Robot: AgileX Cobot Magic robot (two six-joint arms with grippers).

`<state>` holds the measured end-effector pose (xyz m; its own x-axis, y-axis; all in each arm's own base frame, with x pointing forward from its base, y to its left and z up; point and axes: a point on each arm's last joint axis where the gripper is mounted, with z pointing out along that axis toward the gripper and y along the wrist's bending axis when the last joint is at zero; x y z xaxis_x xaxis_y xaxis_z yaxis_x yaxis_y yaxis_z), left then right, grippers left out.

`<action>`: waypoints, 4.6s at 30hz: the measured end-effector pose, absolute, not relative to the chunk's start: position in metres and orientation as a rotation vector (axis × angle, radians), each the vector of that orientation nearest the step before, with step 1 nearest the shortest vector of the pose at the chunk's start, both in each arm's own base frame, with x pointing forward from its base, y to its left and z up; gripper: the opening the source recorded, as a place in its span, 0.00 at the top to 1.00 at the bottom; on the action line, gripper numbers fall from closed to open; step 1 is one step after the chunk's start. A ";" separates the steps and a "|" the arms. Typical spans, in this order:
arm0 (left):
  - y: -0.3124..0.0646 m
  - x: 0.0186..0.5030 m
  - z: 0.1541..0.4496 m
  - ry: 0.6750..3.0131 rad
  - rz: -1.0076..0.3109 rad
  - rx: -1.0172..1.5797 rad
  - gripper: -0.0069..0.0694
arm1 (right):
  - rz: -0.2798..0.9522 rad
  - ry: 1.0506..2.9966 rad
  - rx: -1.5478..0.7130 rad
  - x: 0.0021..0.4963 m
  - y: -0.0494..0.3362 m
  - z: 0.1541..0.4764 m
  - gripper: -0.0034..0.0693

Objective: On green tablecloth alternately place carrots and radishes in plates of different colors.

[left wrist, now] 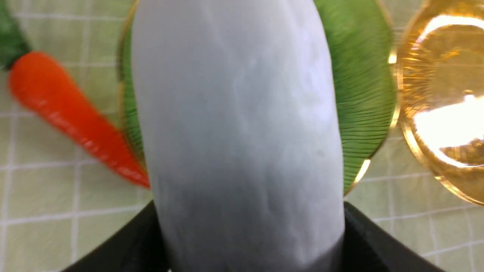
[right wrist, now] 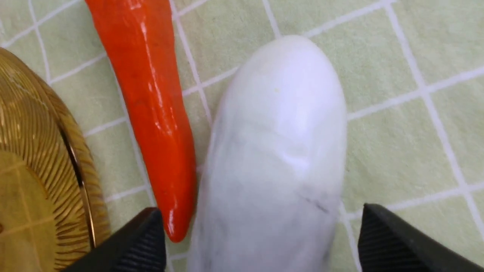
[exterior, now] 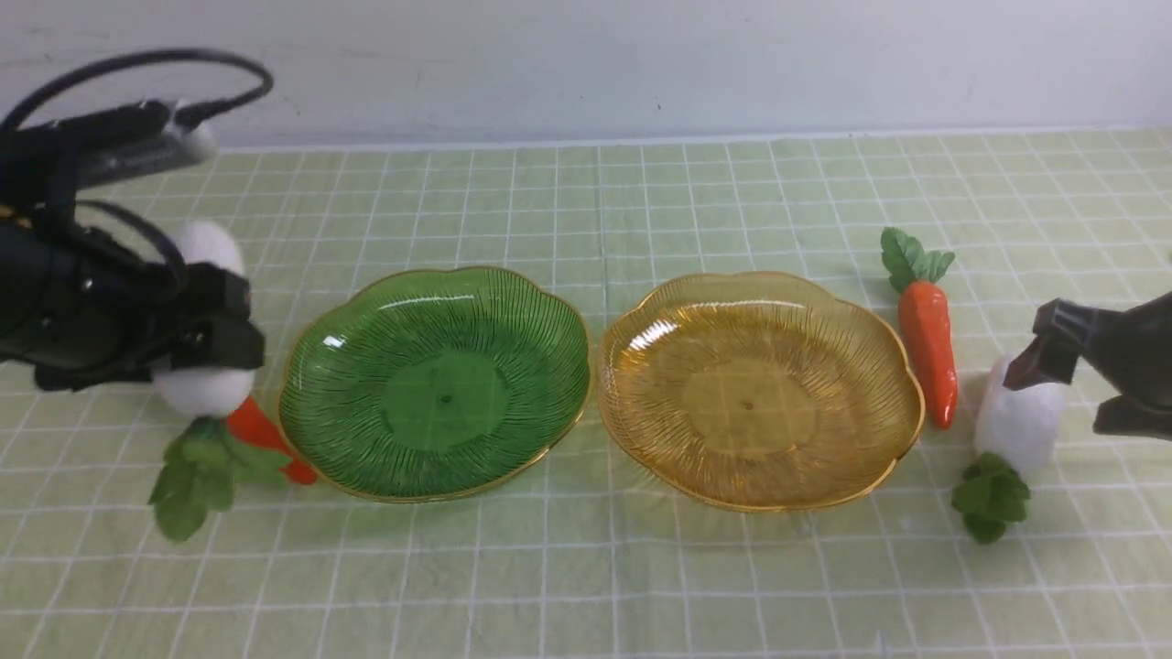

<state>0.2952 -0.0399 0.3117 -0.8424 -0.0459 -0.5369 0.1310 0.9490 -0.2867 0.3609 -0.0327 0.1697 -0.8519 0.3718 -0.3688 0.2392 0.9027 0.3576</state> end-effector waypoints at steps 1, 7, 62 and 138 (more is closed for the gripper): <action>-0.047 0.301 0.310 2.532 -0.447 0.095 0.30 | 0.423 2.632 0.435 0.364 -0.032 0.167 0.10; -0.067 0.339 0.273 2.606 -0.488 0.205 0.30 | 0.449 2.674 0.422 0.373 -0.029 0.152 0.34; 0.074 0.399 0.189 2.793 -0.409 -0.560 0.09 | 0.864 2.425 -0.415 0.461 0.154 0.328 0.12; -0.067 0.182 0.385 2.492 -0.364 0.432 0.92 | 0.422 2.733 -0.308 0.368 0.090 0.317 0.57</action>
